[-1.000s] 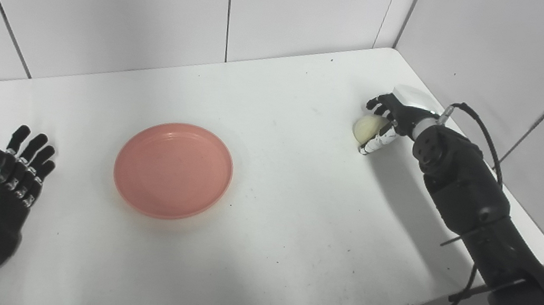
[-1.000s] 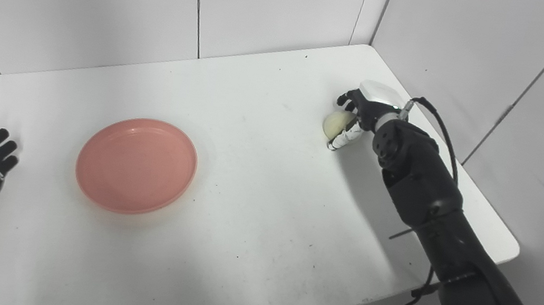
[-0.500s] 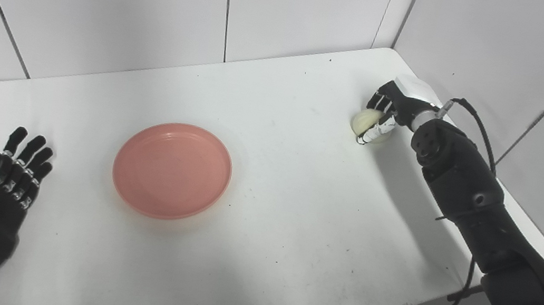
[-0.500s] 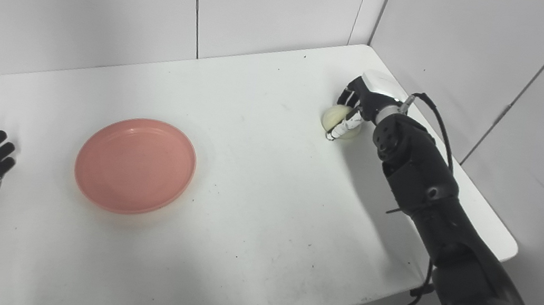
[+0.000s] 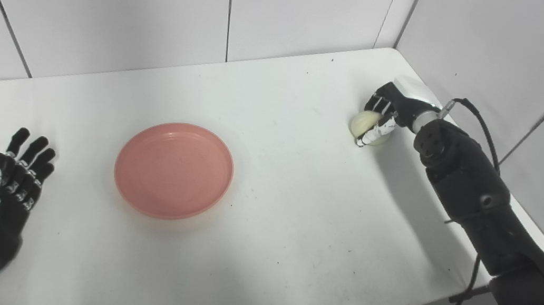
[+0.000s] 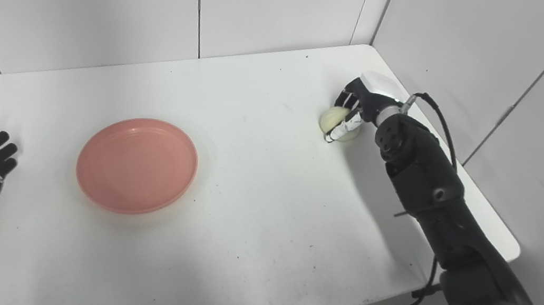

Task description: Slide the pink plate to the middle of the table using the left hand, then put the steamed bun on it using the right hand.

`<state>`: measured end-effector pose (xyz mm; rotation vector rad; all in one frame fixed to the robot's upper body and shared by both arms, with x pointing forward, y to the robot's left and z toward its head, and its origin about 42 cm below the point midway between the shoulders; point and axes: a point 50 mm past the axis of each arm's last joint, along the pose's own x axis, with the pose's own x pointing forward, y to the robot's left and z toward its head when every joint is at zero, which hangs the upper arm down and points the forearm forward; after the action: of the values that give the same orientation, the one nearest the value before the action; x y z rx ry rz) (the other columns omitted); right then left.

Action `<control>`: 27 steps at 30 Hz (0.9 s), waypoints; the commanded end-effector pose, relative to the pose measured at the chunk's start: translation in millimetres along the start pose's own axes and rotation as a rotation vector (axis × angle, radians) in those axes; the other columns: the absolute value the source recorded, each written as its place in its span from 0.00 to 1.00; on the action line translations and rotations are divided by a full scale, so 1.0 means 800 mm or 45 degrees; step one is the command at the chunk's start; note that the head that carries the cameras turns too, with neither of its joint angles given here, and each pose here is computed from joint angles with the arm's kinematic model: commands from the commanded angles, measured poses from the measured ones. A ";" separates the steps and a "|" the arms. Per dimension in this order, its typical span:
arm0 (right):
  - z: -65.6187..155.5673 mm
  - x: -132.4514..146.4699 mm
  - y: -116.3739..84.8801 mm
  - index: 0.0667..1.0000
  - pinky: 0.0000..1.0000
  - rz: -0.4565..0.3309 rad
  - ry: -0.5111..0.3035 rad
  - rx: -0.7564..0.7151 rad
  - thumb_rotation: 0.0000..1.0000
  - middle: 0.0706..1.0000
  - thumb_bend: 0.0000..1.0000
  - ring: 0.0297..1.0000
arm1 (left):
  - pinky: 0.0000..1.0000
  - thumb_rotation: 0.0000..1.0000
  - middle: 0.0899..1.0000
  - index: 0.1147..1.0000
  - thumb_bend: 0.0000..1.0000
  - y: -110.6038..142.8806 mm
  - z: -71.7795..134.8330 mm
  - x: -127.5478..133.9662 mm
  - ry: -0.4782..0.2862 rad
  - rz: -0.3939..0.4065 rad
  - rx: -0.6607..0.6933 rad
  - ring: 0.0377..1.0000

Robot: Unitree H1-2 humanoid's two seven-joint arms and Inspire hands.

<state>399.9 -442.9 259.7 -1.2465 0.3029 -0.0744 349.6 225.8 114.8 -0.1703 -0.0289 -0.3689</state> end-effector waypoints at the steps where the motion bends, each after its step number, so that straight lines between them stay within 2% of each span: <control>1: 0.014 -0.009 -0.058 0.45 0.48 -0.119 -0.026 -0.051 0.12 0.51 0.50 0.50 | 0.99 1.00 0.96 0.98 0.51 -0.012 -0.038 -0.022 0.194 0.029 -0.027 0.96; 7: 0.051 -0.032 -0.083 0.46 0.45 -0.147 -0.107 -0.106 0.12 0.52 0.50 0.49 | 1.00 1.00 0.97 0.98 0.49 -0.036 -0.043 -0.021 0.213 0.034 -0.015 0.97; 12: 0.088 -0.045 -0.094 0.45 0.44 -0.163 -0.243 -0.110 0.12 0.50 0.50 0.48 | 1.00 1.00 0.97 0.98 0.48 -0.059 -0.047 -0.017 0.220 0.022 -0.015 0.97; 17: 0.125 -0.051 -0.092 0.45 0.42 -0.159 -0.374 -0.124 0.12 0.49 0.50 0.47 | 1.00 1.00 0.97 0.98 0.46 -0.073 -0.056 -0.011 0.236 0.016 0.007 0.97; 27: 0.179 -0.044 -0.076 0.45 0.41 -0.100 -0.532 -0.119 0.12 0.50 0.50 0.46 | 1.00 1.00 0.99 0.98 0.48 -0.090 -0.065 0.002 0.238 -0.001 -0.003 0.98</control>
<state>407.8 -327.8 335.5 -1.3008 -0.0086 0.1589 341.4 150.7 114.0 -0.1448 -0.0206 -0.3977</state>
